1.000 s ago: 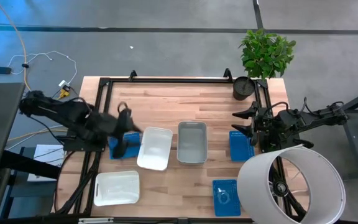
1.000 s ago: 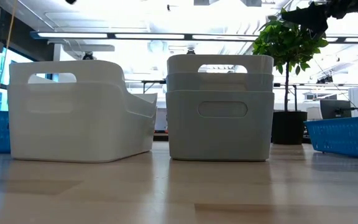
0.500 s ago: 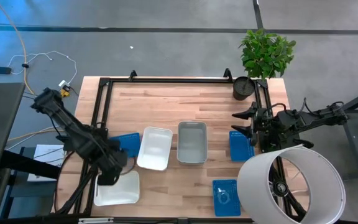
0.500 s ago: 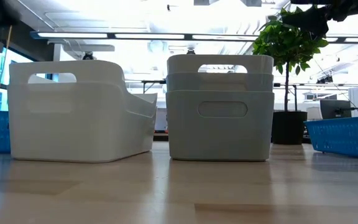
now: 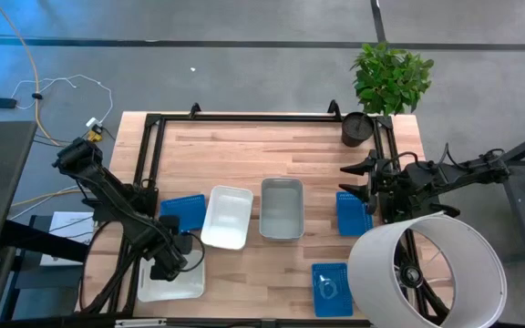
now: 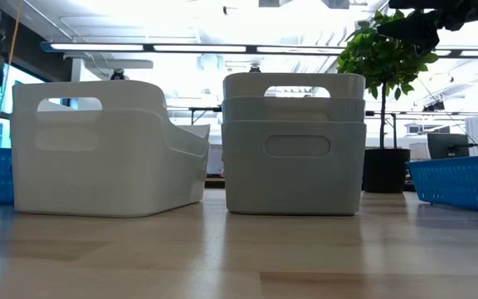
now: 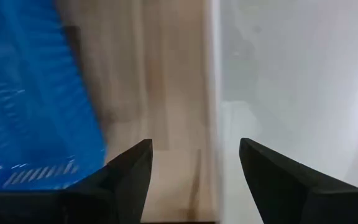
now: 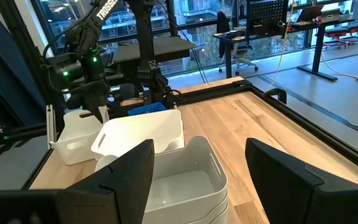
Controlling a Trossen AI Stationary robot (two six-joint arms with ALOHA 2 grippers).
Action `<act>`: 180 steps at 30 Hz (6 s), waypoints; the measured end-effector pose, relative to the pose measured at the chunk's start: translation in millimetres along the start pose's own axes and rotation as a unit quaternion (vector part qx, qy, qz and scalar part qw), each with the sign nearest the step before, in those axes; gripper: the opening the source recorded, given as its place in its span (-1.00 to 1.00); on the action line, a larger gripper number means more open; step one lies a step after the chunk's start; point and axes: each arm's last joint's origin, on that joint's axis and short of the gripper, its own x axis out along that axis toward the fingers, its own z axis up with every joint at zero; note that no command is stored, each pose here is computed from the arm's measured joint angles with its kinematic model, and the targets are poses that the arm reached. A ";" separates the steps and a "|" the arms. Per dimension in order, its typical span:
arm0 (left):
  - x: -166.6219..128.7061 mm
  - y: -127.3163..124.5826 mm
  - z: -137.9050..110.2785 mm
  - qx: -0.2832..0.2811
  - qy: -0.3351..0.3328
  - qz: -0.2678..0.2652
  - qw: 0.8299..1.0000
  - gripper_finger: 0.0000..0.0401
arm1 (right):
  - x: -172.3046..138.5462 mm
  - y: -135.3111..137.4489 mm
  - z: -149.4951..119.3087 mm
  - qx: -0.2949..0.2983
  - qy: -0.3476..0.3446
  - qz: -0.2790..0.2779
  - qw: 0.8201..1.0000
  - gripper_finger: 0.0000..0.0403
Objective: Stack baskets by color
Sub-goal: Stack the bottom white bin on top of the other top white bin, then stack the bottom white bin on top of the other top white bins
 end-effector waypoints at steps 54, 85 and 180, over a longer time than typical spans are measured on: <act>-170.7 80.7 51.9 -0.532 -0.343 -0.018 0.774 -1.00 | -0.1 -2.0 -4.4 0.033 0.018 -0.025 0.999 0.19; -103.3 47.6 85.6 -0.570 -0.203 0.110 0.789 -1.00 | -0.4 -3.1 -7.5 0.022 0.031 -0.036 0.999 0.19; -150.5 96.6 92.4 -0.241 -0.624 0.006 0.743 0.08 | -0.3 -2.3 -4.2 0.025 0.016 -0.030 0.999 0.19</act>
